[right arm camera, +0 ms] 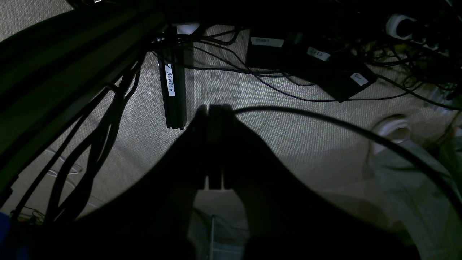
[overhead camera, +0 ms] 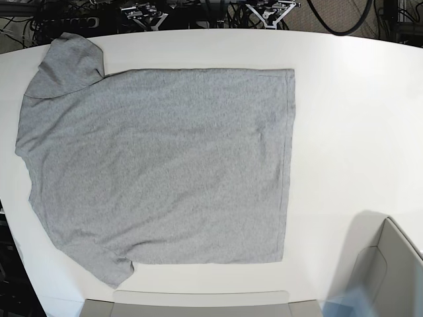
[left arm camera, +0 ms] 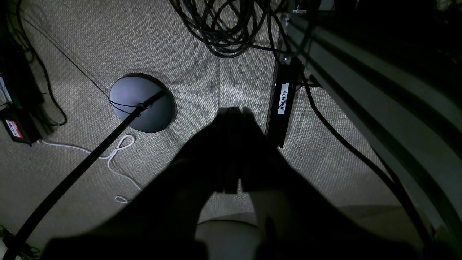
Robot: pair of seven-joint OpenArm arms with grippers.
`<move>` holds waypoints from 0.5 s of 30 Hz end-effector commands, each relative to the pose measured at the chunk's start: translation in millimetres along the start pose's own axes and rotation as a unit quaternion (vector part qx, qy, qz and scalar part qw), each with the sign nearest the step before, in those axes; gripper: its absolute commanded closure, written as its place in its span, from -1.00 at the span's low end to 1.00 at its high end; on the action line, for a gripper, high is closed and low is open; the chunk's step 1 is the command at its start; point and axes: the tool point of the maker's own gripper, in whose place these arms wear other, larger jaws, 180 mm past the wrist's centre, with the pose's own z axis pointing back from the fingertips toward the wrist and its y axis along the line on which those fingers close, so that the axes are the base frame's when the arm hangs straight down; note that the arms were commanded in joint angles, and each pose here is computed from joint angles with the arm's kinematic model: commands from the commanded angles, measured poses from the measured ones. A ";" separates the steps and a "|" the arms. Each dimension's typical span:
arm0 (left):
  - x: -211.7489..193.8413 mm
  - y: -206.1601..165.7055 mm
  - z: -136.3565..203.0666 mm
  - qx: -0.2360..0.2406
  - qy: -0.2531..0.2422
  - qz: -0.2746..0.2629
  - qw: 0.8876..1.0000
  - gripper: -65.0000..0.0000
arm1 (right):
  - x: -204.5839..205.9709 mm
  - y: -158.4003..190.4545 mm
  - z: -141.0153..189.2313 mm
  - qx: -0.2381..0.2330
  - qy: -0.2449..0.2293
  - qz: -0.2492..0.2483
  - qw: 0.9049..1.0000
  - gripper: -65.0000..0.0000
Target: Fold the T-shirt properly
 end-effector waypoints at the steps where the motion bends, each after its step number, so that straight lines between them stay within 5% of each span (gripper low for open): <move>1: -1.4 -2.1 0.3 0.001 -0.001 -0.002 1.000 0.99 | 2.4 -2.5 0.2 -0.002 -0.004 -0.002 1.000 0.99; 15: -4.4 -2.1 0.4 0.001 0.005 -0.003 1.000 0.99 | 0.4 -11.6 0.9 -0.009 -0.003 -0.003 1.000 0.99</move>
